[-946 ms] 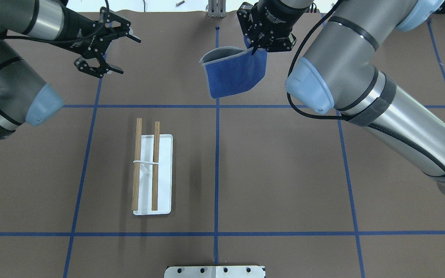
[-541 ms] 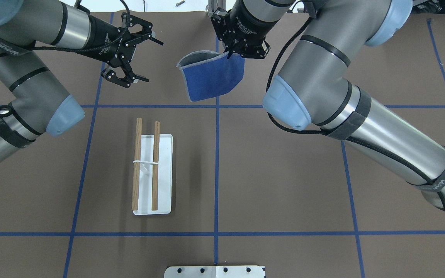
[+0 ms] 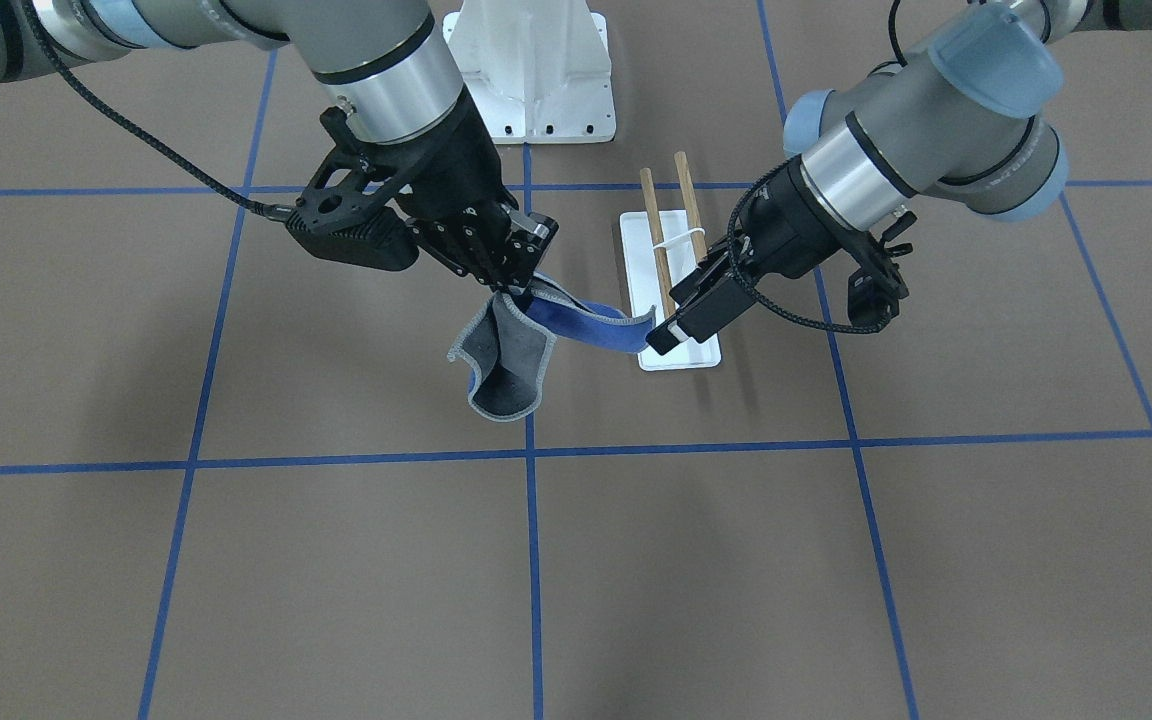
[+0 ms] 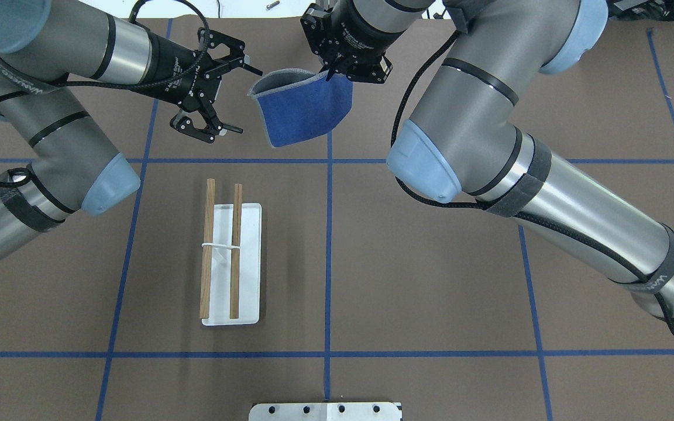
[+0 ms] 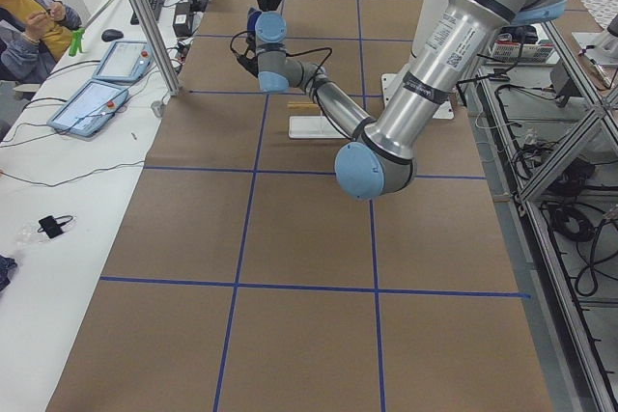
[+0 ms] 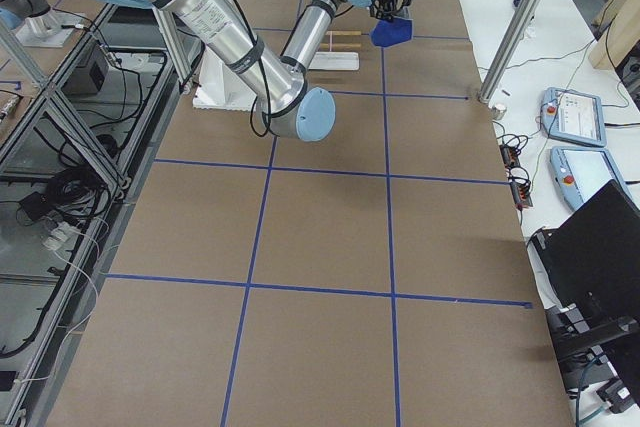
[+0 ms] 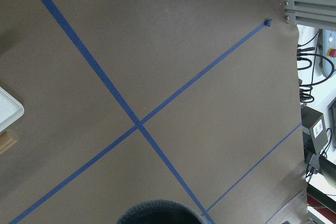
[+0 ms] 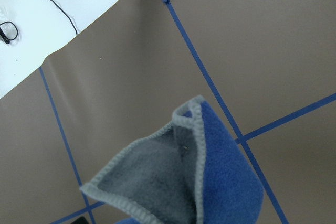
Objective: Hang towel on rack
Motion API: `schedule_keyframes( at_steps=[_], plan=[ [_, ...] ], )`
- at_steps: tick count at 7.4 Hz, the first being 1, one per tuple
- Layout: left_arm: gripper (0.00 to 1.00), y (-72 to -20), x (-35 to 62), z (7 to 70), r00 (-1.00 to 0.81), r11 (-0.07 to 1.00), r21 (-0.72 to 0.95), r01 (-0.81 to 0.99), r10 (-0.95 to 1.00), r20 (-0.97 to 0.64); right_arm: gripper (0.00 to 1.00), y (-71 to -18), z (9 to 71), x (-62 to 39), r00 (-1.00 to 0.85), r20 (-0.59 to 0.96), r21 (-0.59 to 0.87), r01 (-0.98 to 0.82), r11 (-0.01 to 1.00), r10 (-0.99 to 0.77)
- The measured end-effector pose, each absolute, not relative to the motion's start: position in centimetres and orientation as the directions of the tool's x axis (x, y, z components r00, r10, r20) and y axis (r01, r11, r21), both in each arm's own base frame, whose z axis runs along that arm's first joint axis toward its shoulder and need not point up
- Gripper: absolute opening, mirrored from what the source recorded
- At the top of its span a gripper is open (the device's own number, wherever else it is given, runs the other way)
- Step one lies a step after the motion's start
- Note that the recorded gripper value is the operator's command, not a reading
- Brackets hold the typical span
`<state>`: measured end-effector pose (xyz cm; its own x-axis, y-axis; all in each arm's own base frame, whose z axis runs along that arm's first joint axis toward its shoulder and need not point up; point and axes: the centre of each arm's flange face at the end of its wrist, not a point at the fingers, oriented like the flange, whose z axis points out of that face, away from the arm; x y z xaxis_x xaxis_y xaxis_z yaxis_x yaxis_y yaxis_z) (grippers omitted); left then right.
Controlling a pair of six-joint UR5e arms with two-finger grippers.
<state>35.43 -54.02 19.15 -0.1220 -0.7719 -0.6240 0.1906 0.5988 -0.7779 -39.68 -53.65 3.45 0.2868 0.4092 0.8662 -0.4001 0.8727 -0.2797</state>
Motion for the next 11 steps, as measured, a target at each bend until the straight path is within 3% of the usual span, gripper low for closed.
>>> schedule_keyframes(
  at_steps=[3,4,5,7,8,10,11],
  plan=[
    [0.95,-53.6,35.5,18.3,-0.133,0.592,-0.786,0.177,-0.777,-0.615,0.00,-53.1,3.0,-40.0,0.282,0.874,-0.270,-0.393,0.879,0.395],
    [0.85,-53.4,35.6,18.2,-0.133,0.594,-0.786,0.171,-0.777,-0.616,0.00,-53.0,3.0,-40.1,0.282,0.875,-0.267,-0.393,0.880,0.392],
    [0.69,-53.1,35.9,18.1,-0.132,0.597,-0.785,0.163,-0.775,-0.617,0.00,-52.9,3.0,-40.1,0.282,0.876,-0.265,-0.394,0.880,0.391],
    [0.18,-52.8,36.3,18.0,-0.130,0.594,-0.790,0.155,-0.780,-0.612,0.00,-52.7,2.8,-40.1,0.280,0.879,-0.262,-0.393,0.881,0.386],
    [0.00,-52.7,36.3,17.9,-0.131,0.591,-0.792,0.154,-0.782,-0.609,0.00,-52.5,2.7,-40.1,0.278,0.881,-0.261,-0.391,0.883,0.383],
    [0.00,-52.6,36.2,17.8,-0.135,0.594,-0.790,0.149,-0.780,-0.612,0.00,-52.1,2.5,-40.0,0.273,0.885,-0.258,-0.388,0.885,0.378],
    [0.00,-52.5,36.1,17.8,-0.138,0.602,-0.785,0.145,-0.774,-0.618,0.59,-52.1,2.4,-39.9,0.273,0.886,-0.257,-0.387,0.886,0.376]
  ],
)
